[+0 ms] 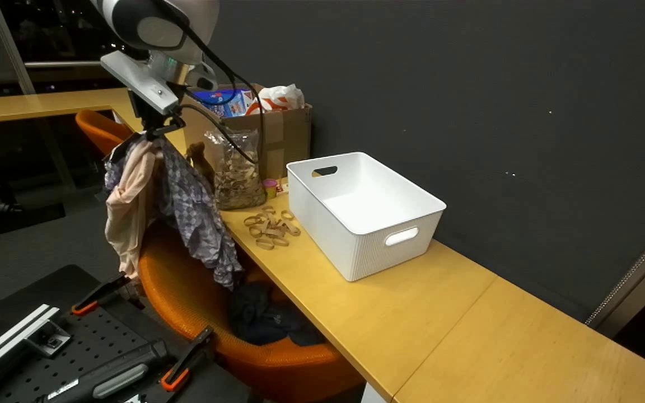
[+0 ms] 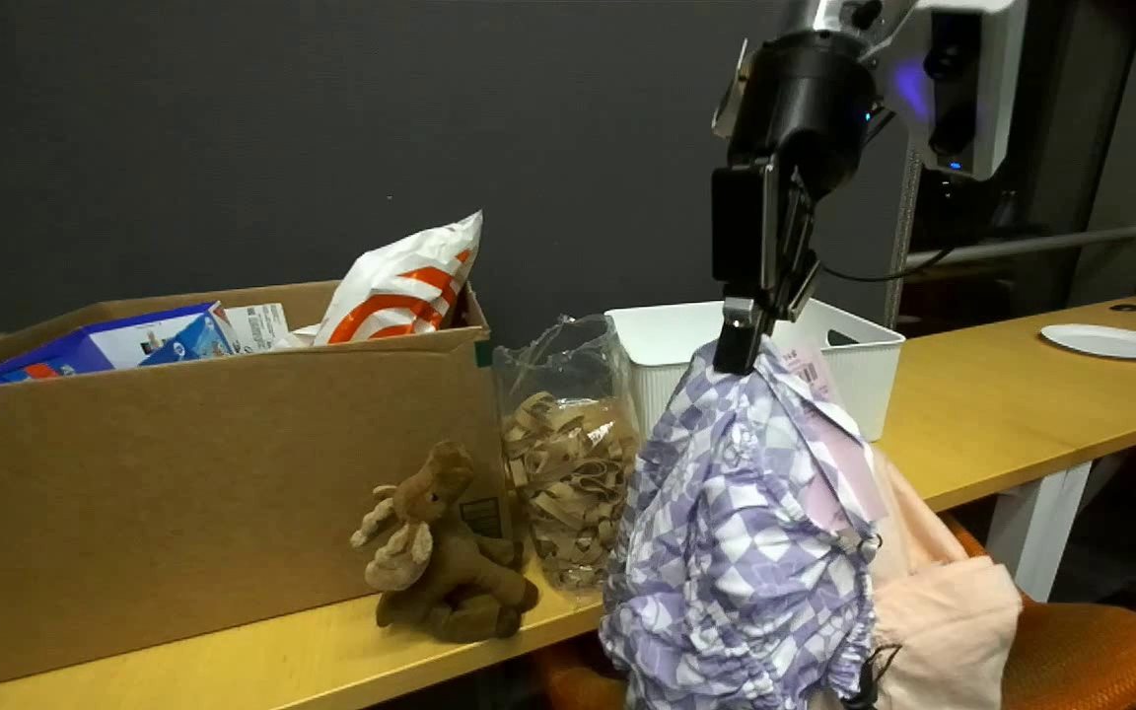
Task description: Pick up all the shirts from the orange chair and put them in the white basket
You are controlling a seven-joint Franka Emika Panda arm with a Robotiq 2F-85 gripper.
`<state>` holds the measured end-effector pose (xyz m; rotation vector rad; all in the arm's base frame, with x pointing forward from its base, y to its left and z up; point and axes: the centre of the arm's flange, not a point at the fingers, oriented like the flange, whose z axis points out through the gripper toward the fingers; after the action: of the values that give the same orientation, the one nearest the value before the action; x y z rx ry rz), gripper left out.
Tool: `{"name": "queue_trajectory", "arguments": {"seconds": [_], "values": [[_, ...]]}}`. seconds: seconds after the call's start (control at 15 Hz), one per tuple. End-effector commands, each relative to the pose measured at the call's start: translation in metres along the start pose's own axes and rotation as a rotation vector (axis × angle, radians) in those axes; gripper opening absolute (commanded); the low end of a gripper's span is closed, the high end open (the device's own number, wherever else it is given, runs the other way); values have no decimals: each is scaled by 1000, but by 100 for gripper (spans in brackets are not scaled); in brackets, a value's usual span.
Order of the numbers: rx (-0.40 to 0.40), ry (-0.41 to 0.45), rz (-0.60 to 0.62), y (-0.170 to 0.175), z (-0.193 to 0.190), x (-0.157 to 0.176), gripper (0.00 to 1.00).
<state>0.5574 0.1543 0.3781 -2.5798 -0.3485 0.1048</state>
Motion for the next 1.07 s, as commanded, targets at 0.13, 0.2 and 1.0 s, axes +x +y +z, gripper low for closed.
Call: {"name": "queue_trajectory", "arguments": {"seconds": [0.13,0.2,1.0], "values": [[-62,98,-78,-81,-75,0,2],[-80,133,-89,-90,-97,-1,2],[-405,712,24,-69,-416,-51,2]]}}
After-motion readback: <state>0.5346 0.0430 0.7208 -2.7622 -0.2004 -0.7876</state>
